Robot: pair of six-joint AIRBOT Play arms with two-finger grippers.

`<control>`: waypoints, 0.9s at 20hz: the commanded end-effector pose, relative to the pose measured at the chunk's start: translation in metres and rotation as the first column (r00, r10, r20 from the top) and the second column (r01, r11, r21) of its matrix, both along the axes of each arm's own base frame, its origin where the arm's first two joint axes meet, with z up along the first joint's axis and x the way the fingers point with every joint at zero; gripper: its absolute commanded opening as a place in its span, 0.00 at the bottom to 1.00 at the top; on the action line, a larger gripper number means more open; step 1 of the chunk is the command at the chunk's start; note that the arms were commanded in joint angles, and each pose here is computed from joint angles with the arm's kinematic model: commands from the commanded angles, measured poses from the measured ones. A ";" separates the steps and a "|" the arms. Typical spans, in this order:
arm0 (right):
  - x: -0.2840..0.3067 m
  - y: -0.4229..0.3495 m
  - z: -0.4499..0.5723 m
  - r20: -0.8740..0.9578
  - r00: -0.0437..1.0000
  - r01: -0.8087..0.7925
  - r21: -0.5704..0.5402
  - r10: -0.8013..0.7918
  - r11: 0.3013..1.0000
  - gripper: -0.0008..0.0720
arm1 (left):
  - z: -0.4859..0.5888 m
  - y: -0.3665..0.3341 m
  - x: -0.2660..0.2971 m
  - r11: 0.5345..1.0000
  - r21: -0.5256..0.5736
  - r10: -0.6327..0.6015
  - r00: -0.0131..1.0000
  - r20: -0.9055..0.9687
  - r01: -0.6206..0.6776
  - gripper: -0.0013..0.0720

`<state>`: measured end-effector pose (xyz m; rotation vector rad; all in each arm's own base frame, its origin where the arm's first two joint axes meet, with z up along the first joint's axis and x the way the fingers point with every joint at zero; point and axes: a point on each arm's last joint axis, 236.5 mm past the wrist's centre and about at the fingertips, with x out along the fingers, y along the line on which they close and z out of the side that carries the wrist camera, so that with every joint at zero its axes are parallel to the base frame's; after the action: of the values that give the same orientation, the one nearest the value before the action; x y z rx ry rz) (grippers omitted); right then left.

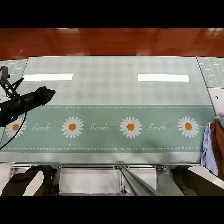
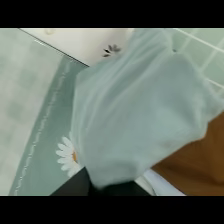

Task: Fold the shirts.

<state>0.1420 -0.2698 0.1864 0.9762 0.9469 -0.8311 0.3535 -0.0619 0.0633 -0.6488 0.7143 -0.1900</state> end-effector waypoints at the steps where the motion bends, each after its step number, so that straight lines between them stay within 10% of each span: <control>1: -0.089 0.042 -0.044 -0.257 0.953 0.186 0.072 -0.162 0.980 0.05 | 0.011 0.018 0.015 0.996 0.025 0.080 0.994 0.069 -0.082 0.04; 4: -0.124 0.075 -0.077 -0.395 0.902 0.235 0.108 -0.175 0.966 0.11 | 0.013 0.023 0.018 0.995 0.036 0.094 0.992 0.088 -0.098 0.05; 6: -0.133 0.091 -0.097 -0.446 0.882 0.241 0.154 -0.150 0.958 0.58 | 0.014 0.025 0.020 0.994 0.050 0.093 0.991 0.100 -0.099 0.04; 7: -0.134 0.096 -0.102 -0.458 0.879 0.233 0.168 -0.133 0.958 0.58 | 0.016 0.027 0.021 0.993 0.051 0.103 0.989 0.108 -0.109 0.04; 11: -0.108 0.089 -0.106 -0.407 0.909 0.173 0.170 -0.091 0.970 0.54 | 0.033 0.034 0.039 0.991 0.044 0.121 0.984 0.131 -0.127 0.04; 14: 0.023 0.075 -0.080 0.021 0.996 -0.094 0.184 0.092 0.978 0.09 | 0.071 0.041 0.063 0.994 0.076 0.066 0.983 0.174 -0.081 0.04; 18: 0.232 0.144 -0.006 0.374 0.754 -0.548 -0.096 0.540 0.831 0.05 | 0.122 0.021 0.104 0.995 0.076 -0.075 0.979 0.190 0.062 0.04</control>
<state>0.2399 -0.1895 0.1268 0.9037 1.0303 -0.4830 0.4357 -0.0265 0.1596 -0.5668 0.5225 -0.1896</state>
